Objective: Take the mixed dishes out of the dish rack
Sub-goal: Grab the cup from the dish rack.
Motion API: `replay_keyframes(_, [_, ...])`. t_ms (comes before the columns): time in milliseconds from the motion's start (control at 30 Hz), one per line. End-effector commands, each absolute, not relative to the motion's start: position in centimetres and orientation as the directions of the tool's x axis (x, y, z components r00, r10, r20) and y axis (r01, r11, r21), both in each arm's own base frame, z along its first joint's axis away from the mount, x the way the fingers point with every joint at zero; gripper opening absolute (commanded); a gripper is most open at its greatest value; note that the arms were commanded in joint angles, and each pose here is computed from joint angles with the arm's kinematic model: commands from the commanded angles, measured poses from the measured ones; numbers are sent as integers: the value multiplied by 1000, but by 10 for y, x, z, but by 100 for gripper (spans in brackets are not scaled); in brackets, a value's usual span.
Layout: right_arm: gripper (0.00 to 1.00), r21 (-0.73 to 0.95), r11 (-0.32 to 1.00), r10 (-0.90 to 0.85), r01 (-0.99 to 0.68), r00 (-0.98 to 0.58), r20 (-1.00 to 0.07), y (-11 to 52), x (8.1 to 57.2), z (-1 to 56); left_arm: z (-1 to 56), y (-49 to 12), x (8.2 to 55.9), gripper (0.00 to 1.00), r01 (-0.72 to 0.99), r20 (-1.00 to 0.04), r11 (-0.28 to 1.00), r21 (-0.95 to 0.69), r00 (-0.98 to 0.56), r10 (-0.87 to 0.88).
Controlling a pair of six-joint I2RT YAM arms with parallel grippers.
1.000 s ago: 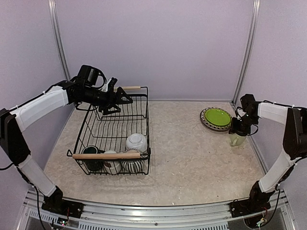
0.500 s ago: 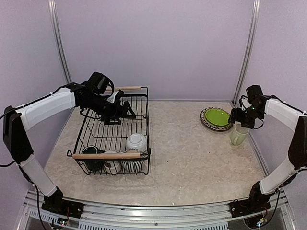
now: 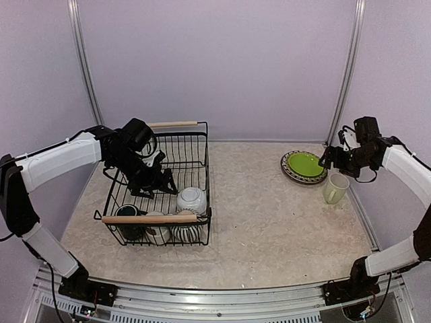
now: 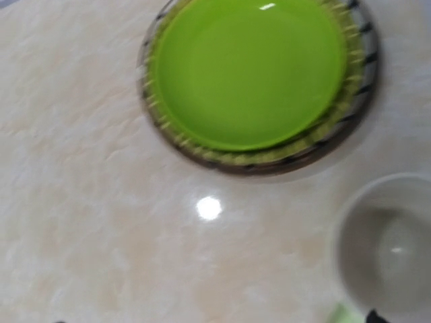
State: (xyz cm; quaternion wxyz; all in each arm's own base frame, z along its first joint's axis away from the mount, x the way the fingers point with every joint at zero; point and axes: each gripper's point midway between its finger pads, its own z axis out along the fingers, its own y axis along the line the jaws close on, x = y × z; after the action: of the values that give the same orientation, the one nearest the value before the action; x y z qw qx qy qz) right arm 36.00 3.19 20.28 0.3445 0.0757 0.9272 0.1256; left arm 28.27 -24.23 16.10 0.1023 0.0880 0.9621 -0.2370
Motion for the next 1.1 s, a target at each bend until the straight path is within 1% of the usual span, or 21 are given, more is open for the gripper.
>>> replay_keyframes(0, [93, 329, 944, 204, -10, -766, -609, 59, 356, 195, 159, -219, 250, 89, 181, -169, 920, -349, -977, 128])
replay_keyframes(200, [93, 329, 944, 187, -33, -769, -611, 68, 356, 192, 155, -220, 223, 89, 148, -104, 947, -284, -987, 124])
replay_keyframes(333, [93, 330, 943, 180, -44, -768, -615, 70, 356, 192, 148, -217, 212, 89, 132, -84, 974, -182, -989, 118])
replay_keyframes(467, [93, 325, 944, 170, -54, -767, -619, 71, 354, 193, 139, -212, 209, 91, 105, -75, 989, -102, -992, 98])
replay_keyframes(567, [93, 324, 945, 167, -56, -768, -618, 71, 354, 191, 136, -214, 209, 95, 97, -68, 991, -94, -994, 91])
replay_keyframes(700, [93, 326, 944, 168, -54, -771, -615, 72, 353, 189, 126, -217, 214, 96, 103, -65, 992, -73, -993, 98])
replay_keyframes(800, [93, 329, 943, 171, -53, -771, -614, 72, 352, 189, 120, -219, 218, 95, 109, -65, 992, -66, -992, 104])
replay_keyframes(933, [93, 330, 943, 174, -50, -771, -613, 72, 352, 190, 110, -217, 218, 90, 111, -46, 993, -40, -993, 110])
replay_keyframes(1067, [94, 334, 942, 176, -47, -775, -607, 73, 352, 188, 101, -215, 219, 88, 105, -34, 994, -31, -994, 104])
